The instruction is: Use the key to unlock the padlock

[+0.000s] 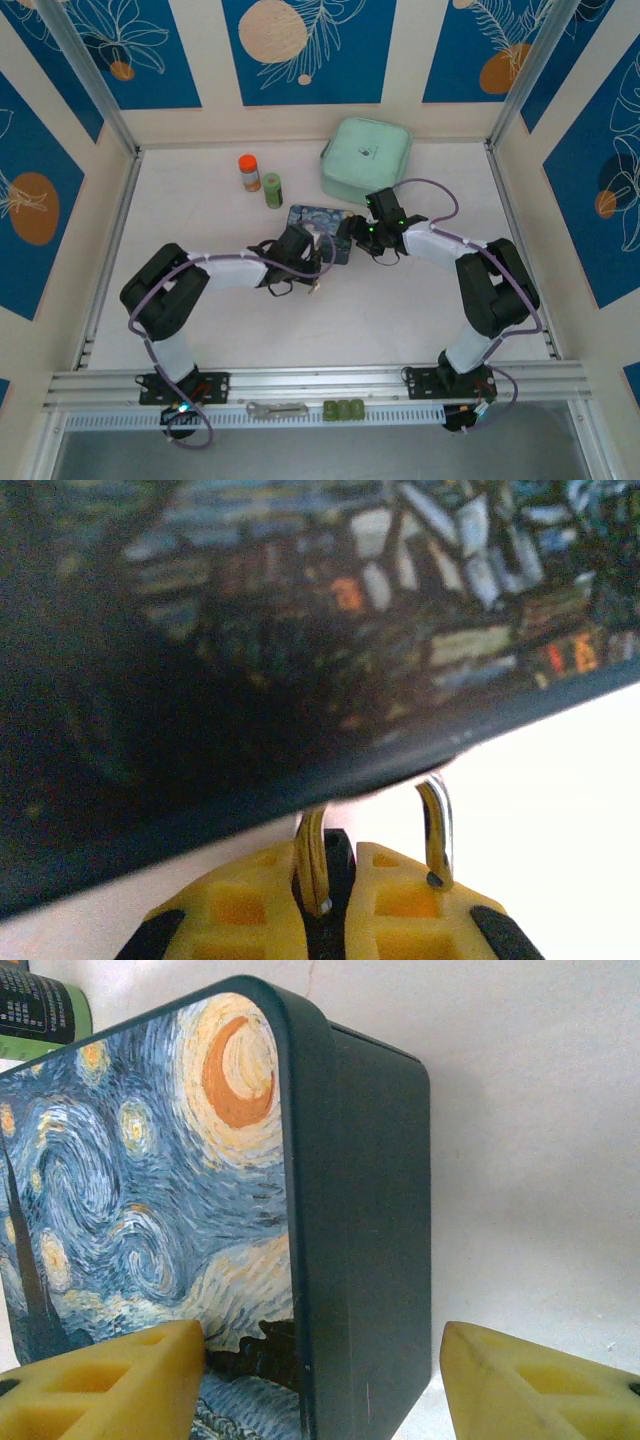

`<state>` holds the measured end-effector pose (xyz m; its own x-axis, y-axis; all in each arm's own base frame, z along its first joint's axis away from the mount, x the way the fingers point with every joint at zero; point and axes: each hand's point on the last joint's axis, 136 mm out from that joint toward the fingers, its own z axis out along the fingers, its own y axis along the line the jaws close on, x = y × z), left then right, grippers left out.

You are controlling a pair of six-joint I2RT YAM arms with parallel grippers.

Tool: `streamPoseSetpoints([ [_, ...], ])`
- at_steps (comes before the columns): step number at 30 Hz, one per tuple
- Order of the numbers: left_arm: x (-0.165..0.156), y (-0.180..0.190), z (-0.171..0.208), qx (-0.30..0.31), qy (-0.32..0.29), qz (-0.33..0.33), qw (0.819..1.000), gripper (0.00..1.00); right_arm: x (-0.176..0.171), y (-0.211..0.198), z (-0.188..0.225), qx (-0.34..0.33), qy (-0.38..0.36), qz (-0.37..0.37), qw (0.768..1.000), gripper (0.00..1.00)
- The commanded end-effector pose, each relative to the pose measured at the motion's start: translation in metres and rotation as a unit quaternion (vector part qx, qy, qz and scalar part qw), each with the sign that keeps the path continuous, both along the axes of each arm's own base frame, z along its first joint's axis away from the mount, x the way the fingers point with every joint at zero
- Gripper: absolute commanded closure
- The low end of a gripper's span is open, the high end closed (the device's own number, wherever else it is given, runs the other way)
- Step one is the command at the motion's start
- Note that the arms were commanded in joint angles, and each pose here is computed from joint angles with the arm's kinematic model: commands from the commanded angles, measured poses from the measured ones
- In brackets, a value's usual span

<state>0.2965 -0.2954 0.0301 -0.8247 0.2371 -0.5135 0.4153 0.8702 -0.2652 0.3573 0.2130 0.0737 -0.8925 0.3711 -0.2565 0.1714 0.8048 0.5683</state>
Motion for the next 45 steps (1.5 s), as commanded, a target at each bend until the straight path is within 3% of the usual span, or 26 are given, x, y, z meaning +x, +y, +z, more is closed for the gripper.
streamPoseSetpoints([
  [1,-0.009,0.048,-0.005,0.119,0.002,0.042,0.992,1.00,-0.006,-0.007,-0.018,-0.017,0.028,0.000,0.999,0.36],
  [6,-0.007,0.064,0.013,0.270,-0.059,0.009,0.961,0.99,-0.005,-0.005,-0.020,-0.012,0.029,0.002,1.000,0.36],
  [12,-0.009,0.051,-0.004,0.382,-0.066,-0.040,0.921,0.69,-0.003,-0.003,-0.021,-0.008,0.030,0.002,1.000,0.37],
  [15,-0.017,0.039,-0.008,0.351,-0.054,-0.044,0.934,0.51,-0.003,-0.003,-0.024,-0.009,0.032,0.002,0.999,0.37],
  [18,-0.028,0.022,0.011,0.259,-0.049,-0.043,0.964,0.36,-0.003,-0.003,-0.025,-0.009,0.034,0.004,0.999,0.37],
  [23,-0.034,0.017,0.064,0.128,-0.064,-0.020,0.989,0.20,-0.002,-0.002,-0.022,-0.009,0.032,0.007,0.999,0.37],
  [27,-0.028,0.019,0.080,-0.001,-0.033,-0.002,0.999,0.20,-0.001,-0.003,-0.019,-0.015,0.029,0.010,0.999,0.37],
  [32,-0.021,0.013,0.077,-0.147,0.012,0.001,0.989,0.28,-0.002,-0.002,-0.019,-0.017,0.029,0.011,0.999,0.37],
  [37,-0.015,0.020,0.045,-0.134,0.036,0.005,0.990,0.40,-0.002,0.002,-0.018,-0.019,0.029,0.016,0.999,0.37],
  [45,0.001,0.027,0.000,-0.079,0.050,0.007,0.996,0.45,-0.003,0.004,-0.015,-0.026,0.028,0.019,0.999,0.37],
])
